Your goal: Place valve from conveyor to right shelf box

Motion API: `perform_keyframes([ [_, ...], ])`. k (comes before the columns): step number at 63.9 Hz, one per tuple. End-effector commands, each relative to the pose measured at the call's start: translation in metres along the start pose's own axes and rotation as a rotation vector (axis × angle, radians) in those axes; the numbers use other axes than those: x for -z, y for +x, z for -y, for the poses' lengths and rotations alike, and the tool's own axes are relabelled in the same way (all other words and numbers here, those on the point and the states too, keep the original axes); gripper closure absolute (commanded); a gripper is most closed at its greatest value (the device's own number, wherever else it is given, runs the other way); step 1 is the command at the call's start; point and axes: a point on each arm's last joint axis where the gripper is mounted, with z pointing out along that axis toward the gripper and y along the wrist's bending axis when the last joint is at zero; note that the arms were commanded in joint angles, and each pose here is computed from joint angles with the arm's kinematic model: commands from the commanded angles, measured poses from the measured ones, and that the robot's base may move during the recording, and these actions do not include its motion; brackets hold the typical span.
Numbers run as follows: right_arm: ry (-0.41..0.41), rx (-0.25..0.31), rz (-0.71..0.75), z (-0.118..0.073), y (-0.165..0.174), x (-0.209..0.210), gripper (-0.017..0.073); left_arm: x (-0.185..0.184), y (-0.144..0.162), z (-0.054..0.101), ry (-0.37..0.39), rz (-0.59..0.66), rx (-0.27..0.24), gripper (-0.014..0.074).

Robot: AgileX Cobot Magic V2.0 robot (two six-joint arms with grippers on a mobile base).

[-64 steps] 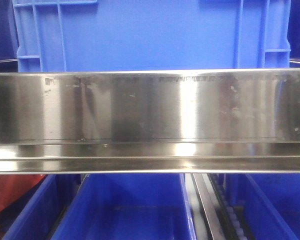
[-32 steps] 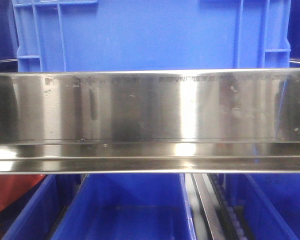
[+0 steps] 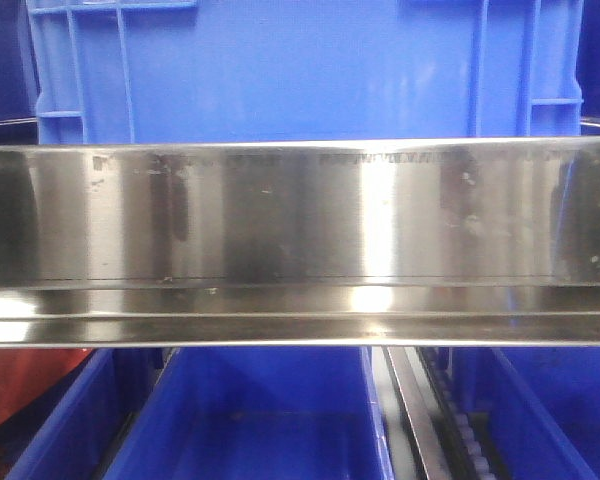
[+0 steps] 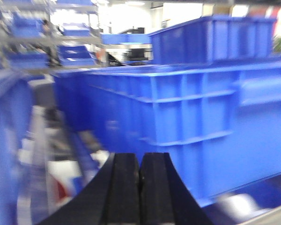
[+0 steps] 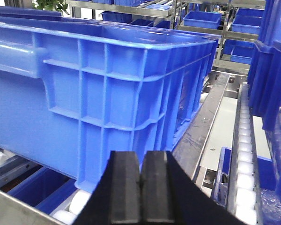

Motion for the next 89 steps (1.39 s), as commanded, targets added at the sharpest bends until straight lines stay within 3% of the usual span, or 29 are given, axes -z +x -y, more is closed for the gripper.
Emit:
perform_keyframes([
  [1, 0.004, 0.009, 0.031, 0.000, -0.003, 0.001, 0.0721, 0.003, 0.000, -0.004, -0.060, 0.002, -0.061, 0.0704],
  [11, 0.004, 0.009, 0.031, 0.000, -0.003, 0.001, 0.0721, 0.012, 0.010, -0.012, -0.184, -0.021, -0.016, 0.0704],
  [23, 0.004, 0.009, 0.031, 0.000, -0.003, 0.001, 0.0721, 0.025, 0.041, -0.015, -0.311, -0.028, -0.018, 0.0704],
  [32, 0.004, 0.009, 0.031, 0.000, -0.003, 0.001, 0.0721, 0.030, 0.065, -0.015, -0.359, -0.028, -0.022, 0.0704],
  [39, 0.004, 0.009, 0.031, 0.000, -0.003, 0.001, 0.0721, 0.030, 0.070, -0.016, -0.374, 0.020, -0.024, 0.0704],
  [42, 0.004, 0.009, 0.031, 0.000, -0.003, 0.001, 0.0721, 0.030, 0.075, -0.015, -0.370, -0.038, -0.011, 0.0704],
  [89, 0.005, 0.009, 0.033, 0.000, -0.003, 0.001, 0.0721, 0.030, 0.074, -0.015, -0.371, -0.022, -0.014, 0.0704],
])
